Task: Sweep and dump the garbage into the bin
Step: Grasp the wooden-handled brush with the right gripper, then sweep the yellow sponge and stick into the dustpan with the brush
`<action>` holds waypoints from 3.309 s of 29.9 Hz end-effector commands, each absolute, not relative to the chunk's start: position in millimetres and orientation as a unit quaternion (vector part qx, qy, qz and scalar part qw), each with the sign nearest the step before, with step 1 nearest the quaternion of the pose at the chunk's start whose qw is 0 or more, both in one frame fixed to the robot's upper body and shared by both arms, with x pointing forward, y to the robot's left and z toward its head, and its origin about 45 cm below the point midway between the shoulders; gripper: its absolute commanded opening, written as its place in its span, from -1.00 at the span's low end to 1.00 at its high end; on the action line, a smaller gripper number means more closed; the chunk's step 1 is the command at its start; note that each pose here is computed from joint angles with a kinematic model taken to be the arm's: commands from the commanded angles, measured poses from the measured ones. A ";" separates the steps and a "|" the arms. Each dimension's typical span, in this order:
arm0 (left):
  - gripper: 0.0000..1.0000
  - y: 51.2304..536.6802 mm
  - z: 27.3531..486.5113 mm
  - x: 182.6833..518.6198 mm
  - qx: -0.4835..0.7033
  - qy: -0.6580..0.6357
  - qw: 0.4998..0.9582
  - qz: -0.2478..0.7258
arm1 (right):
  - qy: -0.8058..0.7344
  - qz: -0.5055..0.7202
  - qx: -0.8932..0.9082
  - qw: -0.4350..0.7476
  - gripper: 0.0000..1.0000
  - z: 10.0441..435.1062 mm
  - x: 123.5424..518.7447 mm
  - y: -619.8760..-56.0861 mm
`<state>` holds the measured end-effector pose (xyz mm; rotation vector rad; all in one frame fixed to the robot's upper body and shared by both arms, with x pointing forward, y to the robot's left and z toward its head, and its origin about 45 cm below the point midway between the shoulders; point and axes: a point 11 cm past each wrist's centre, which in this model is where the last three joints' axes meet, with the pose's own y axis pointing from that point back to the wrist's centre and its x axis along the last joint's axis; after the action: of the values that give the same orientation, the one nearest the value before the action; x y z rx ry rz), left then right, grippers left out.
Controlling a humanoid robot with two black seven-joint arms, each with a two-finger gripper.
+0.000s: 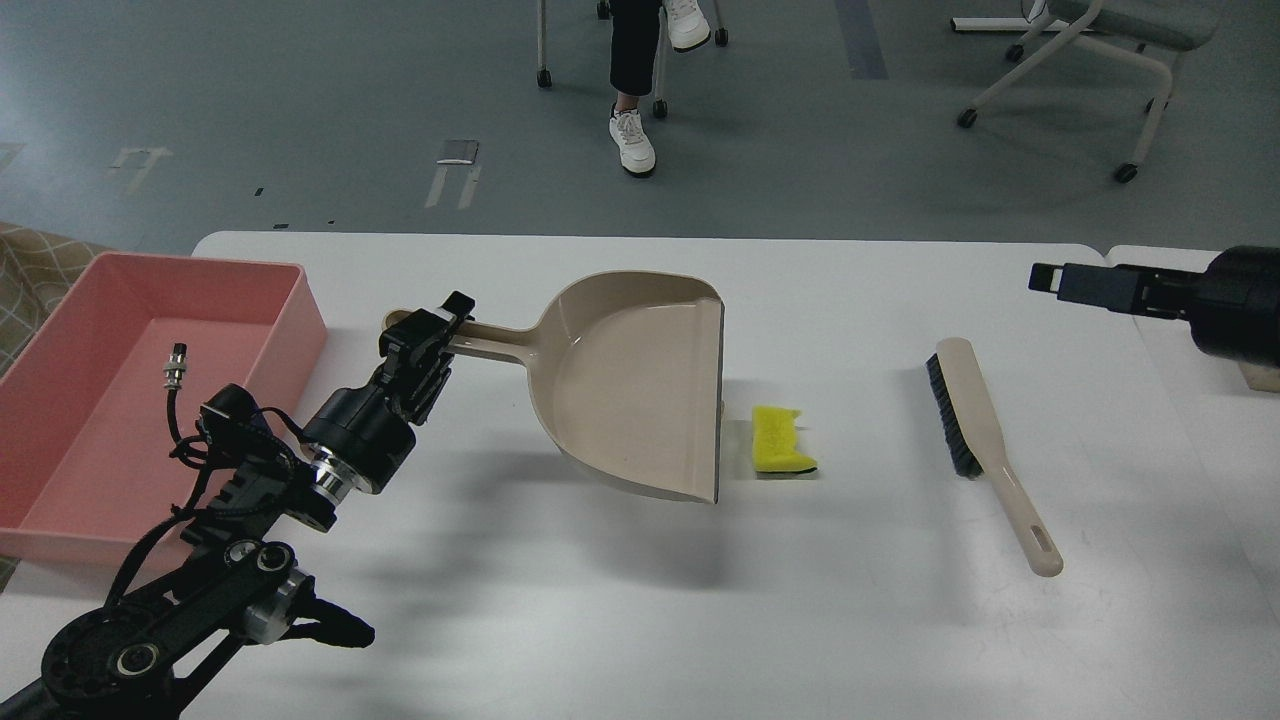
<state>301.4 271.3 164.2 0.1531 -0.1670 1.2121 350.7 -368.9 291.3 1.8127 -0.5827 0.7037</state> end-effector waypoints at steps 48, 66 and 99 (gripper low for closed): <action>-1.00 281.7 168.3 296.1 0.066 -0.076 0.807 0.582 | -0.211 0.183 0.733 0.620 0.19 169.3 284.7 -324.1; -1.00 285.8 170.9 297.5 0.064 -0.080 0.804 0.586 | -0.210 0.177 0.731 0.624 -1.00 169.3 284.6 -323.1; -1.00 331.4 143.0 273.6 0.169 -0.158 0.793 0.563 | -0.194 0.174 0.803 0.536 -1.00 185.0 289.4 -253.9</action>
<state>274.4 333.7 145.2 0.3359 -0.3171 1.2294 289.6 -259.4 185.4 1.8994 -0.4651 0.4118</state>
